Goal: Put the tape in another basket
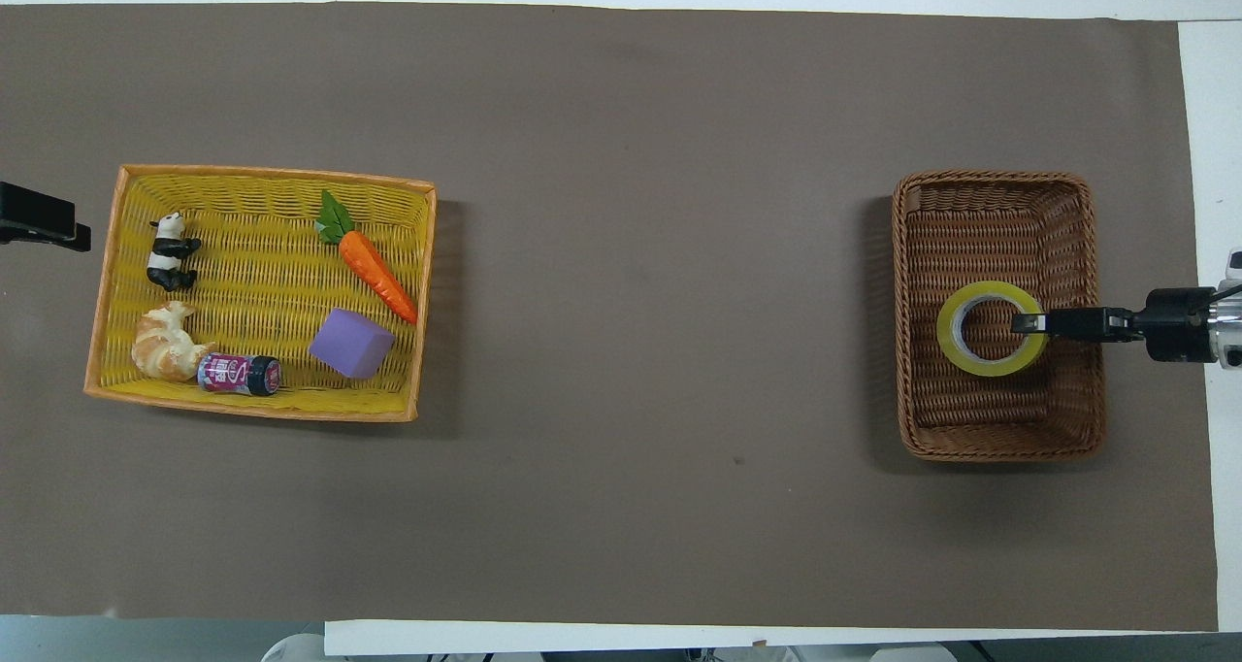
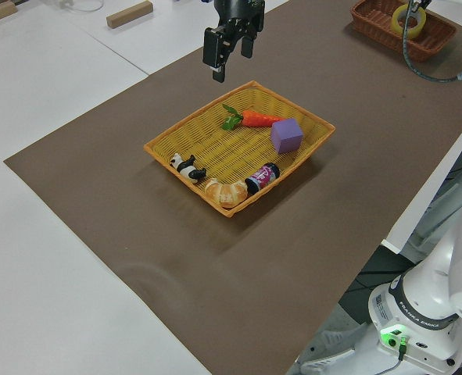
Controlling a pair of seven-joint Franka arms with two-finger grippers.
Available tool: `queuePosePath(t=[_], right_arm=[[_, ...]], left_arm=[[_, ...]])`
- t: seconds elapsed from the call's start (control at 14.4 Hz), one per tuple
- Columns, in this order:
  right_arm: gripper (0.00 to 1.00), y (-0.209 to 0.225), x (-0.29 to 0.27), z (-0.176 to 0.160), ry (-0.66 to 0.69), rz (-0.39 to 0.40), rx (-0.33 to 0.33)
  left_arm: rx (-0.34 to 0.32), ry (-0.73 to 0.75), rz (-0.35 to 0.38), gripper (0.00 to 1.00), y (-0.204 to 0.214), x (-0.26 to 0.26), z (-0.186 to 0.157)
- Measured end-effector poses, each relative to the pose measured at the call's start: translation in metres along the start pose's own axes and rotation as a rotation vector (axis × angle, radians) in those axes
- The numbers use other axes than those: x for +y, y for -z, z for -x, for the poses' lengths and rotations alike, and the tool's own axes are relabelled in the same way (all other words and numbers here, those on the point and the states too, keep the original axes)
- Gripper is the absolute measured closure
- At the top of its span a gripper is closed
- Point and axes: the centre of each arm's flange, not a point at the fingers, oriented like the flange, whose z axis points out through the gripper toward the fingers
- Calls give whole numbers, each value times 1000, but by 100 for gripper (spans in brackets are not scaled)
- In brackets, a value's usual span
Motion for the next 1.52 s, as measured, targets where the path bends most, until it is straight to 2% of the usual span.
queuePosePath(t=[0.14,0.21,0.62,0.83,0.97,1.18,1.52], right_arm=[[8,2,-2,-1,5,4,3],[0,6,-3,-2,13,14,3],[0,70,-42,-28,167,170,6],[0,100,-92,-41,248,337,-35],[0,111,-139,-44,221,435,-67],[0,131,-192,-36,146,531,-93],[0,178,-227,-24,88,622,-154]], left_arm=[[-10,-25,0,0,-1,0,1],[-11,-37,0,0,-1,0,1],[-16,-45,0,0,-3,2,2],[-16,-44,1,0,-3,1,2],[-16,-42,1,0,-3,1,2],[-16,-42,1,0,-3,1,2],[-16,-42,1,0,-3,1,2]])
